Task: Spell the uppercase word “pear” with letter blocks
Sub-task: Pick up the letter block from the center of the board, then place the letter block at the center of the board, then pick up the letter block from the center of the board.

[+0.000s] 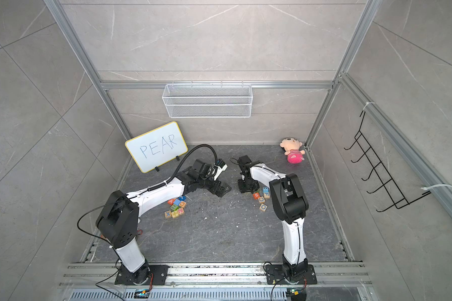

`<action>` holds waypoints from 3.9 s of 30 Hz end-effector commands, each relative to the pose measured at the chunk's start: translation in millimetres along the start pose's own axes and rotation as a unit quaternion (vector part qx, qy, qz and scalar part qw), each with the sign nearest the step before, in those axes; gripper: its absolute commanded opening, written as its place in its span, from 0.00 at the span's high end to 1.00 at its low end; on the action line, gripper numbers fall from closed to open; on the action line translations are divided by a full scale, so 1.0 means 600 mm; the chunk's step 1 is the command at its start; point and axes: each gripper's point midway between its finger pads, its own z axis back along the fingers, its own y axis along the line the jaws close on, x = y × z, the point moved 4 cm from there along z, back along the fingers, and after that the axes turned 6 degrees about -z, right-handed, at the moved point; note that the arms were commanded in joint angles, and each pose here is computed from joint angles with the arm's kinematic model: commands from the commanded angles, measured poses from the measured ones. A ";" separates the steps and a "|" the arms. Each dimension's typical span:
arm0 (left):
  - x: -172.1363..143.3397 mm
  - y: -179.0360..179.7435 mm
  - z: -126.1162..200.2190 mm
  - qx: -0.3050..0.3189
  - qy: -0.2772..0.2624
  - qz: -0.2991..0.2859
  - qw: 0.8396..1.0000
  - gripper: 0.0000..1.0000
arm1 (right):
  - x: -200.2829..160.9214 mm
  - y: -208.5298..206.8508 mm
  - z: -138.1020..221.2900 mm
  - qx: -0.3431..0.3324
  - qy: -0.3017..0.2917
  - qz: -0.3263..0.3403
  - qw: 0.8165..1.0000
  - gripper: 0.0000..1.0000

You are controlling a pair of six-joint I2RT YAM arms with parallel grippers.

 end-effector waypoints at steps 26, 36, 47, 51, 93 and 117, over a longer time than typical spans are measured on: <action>0.020 0.102 0.100 0.072 -0.071 -0.024 0.995 0.00 | 0.070 0.163 0.134 0.089 -0.069 -0.035 0.993 0.72; -0.005 0.158 0.138 0.133 -0.088 0.021 0.987 0.00 | 0.113 0.214 0.082 0.031 -0.061 -0.082 0.994 0.71; -0.008 0.152 0.142 0.126 -0.091 0.017 0.988 0.00 | 0.133 0.242 0.010 0.013 -0.040 -0.078 0.996 0.69; -0.009 0.149 0.144 0.123 -0.093 0.018 0.988 0.00 | 0.135 0.233 0.004 -0.007 -0.043 -0.078 0.996 0.69; 0.018 0.118 0.160 0.093 -0.117 0.023 0.989 0.00 | 0.130 0.207 0.094 0.060 -0.051 0.252 0.964 0.24; -0.007 0.105 0.170 0.108 -0.106 0.023 0.988 0.00 | 0.164 0.196 0.019 0.143 -0.046 0.476 0.866 0.31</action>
